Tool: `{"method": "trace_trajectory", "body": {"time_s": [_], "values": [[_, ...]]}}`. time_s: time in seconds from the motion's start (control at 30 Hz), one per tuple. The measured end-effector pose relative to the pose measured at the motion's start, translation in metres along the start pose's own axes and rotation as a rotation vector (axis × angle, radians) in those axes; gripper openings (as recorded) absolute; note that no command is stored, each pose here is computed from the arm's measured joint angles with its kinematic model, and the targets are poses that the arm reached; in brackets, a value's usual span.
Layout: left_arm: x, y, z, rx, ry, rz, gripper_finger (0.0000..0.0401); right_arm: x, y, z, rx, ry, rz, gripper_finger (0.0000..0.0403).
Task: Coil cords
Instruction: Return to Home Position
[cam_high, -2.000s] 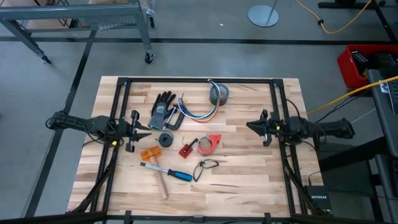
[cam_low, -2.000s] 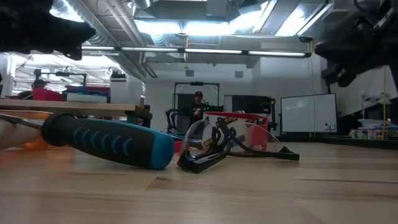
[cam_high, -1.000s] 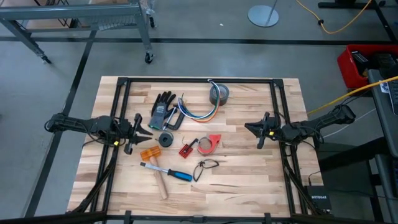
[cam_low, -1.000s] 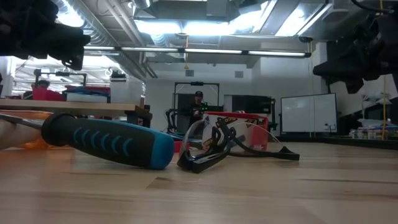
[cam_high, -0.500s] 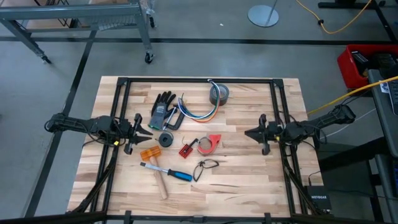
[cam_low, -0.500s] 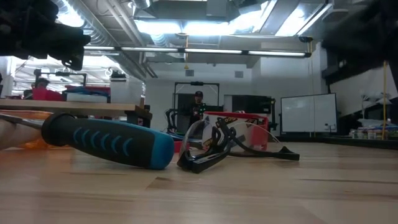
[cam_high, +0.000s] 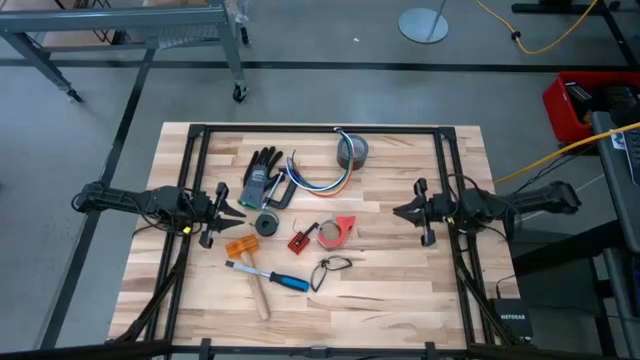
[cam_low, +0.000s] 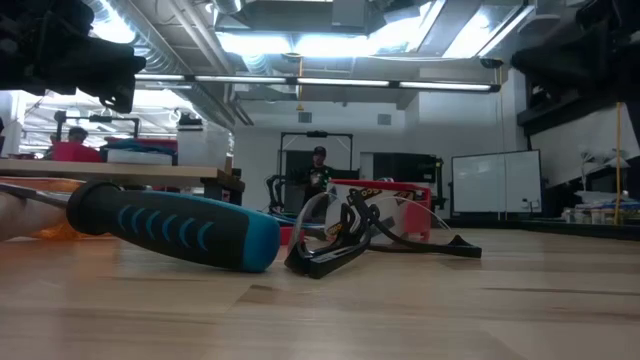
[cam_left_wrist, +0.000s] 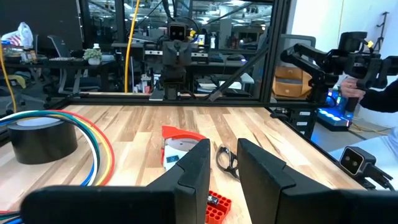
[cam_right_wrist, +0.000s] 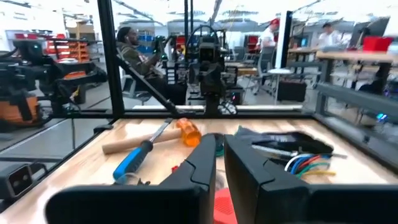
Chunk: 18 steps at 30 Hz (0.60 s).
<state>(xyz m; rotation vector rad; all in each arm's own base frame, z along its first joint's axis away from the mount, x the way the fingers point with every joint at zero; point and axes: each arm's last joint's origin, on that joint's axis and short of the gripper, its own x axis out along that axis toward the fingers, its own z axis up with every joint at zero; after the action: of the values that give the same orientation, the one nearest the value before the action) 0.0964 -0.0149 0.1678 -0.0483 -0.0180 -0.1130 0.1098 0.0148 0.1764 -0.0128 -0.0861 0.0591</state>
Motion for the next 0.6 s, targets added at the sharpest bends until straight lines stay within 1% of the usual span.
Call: {"method": "trace_trajectory", "body": {"time_s": [0.2, 0.33, 0.47, 0.6], "values": [[0.0, 0.0, 0.0, 0.0, 0.0, 0.0, 0.0072, 0.0, -0.007, -0.004, 0.035, 0.039, 0.046, 0.0037], [0.0, 0.0, 0.0, 0.0, 0.0, 0.0, 0.0072, 0.0, -0.008, -0.01, 0.037, 0.1, 0.057, 0.0037], [0.0, 0.0, 0.0, 0.0, 0.0, 0.0, 0.0072, -0.001, -0.008, -0.017, 0.011, 0.178, 0.061, 0.0037], [0.0, 0.0, 0.0, 0.0, 0.0, 0.0, 0.0072, -0.002, -0.008, -0.019, -0.008, 0.197, 0.065, 0.0037]]}}
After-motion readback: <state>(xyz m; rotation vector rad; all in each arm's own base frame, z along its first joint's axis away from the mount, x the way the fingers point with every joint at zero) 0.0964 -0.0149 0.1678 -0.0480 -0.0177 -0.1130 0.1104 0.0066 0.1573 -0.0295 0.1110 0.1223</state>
